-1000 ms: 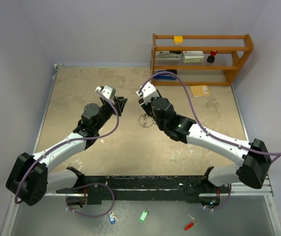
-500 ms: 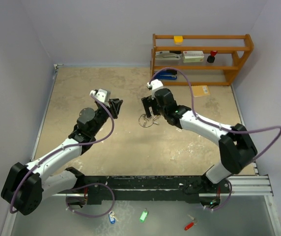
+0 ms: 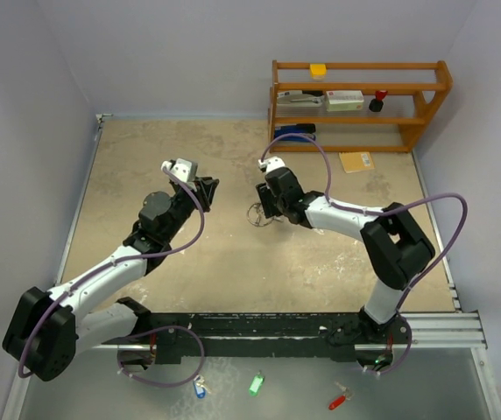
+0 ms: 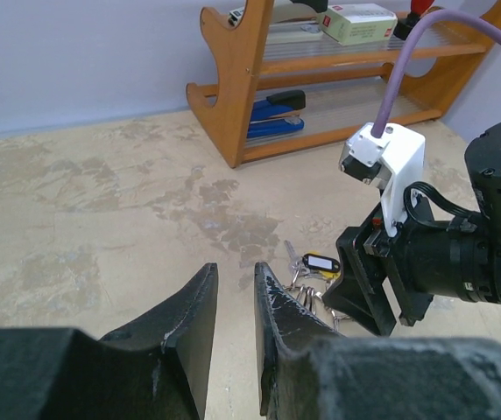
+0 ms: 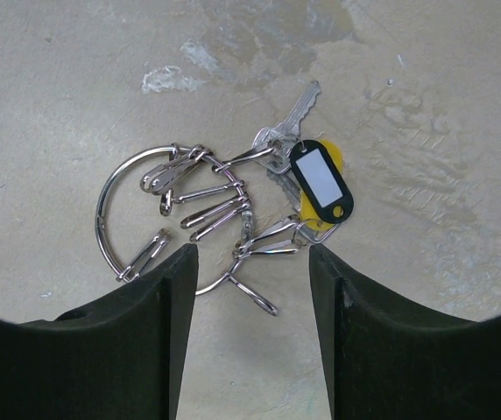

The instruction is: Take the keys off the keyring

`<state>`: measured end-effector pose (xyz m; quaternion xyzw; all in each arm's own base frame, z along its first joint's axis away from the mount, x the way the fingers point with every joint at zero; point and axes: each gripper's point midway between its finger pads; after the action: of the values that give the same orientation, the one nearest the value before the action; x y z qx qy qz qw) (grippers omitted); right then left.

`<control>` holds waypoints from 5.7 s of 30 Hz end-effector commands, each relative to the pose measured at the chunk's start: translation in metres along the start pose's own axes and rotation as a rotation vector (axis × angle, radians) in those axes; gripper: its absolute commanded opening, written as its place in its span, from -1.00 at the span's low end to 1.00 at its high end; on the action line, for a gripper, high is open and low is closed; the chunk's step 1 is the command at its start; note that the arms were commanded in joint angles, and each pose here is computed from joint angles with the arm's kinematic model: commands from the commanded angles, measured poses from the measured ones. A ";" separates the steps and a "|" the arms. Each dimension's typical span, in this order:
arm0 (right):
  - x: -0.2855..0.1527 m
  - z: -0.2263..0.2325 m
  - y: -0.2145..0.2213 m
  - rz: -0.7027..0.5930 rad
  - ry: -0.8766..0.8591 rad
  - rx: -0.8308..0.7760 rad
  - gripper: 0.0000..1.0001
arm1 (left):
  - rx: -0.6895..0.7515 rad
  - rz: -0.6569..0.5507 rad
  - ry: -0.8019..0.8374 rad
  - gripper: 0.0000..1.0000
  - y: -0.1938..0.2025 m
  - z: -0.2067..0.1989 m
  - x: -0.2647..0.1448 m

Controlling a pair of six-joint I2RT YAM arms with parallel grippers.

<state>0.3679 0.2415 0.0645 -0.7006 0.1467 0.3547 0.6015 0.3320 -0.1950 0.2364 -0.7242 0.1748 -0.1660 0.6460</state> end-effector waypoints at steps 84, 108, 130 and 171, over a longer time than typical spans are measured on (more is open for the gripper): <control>-0.237 0.010 -0.178 -0.712 0.294 -0.255 -1.00 | -0.079 -0.390 0.468 0.44 -0.050 -0.080 0.051; -0.104 0.035 0.019 -0.062 -0.197 -0.292 -0.29 | -0.163 -0.127 -0.019 0.45 0.054 0.008 0.015; -0.050 0.043 0.026 0.018 -0.254 -0.284 -0.27 | -0.154 -0.107 -0.029 0.44 0.062 0.010 0.012; 0.005 0.029 0.090 0.293 -0.191 -0.242 -0.44 | -0.131 -0.095 -0.101 0.43 0.067 0.024 0.012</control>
<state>0.3240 0.2712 0.0277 -0.7089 0.0767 0.4927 0.4988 0.3499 -0.1917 0.1547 -0.7765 0.1395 -0.1371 0.5989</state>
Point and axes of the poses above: each gripper's point midway between its finger pads, its own x axis out along the fingers, its own z axis along the line the jaws close on, y = z × x, and after that the axes turned 4 degrees about x, right-handed
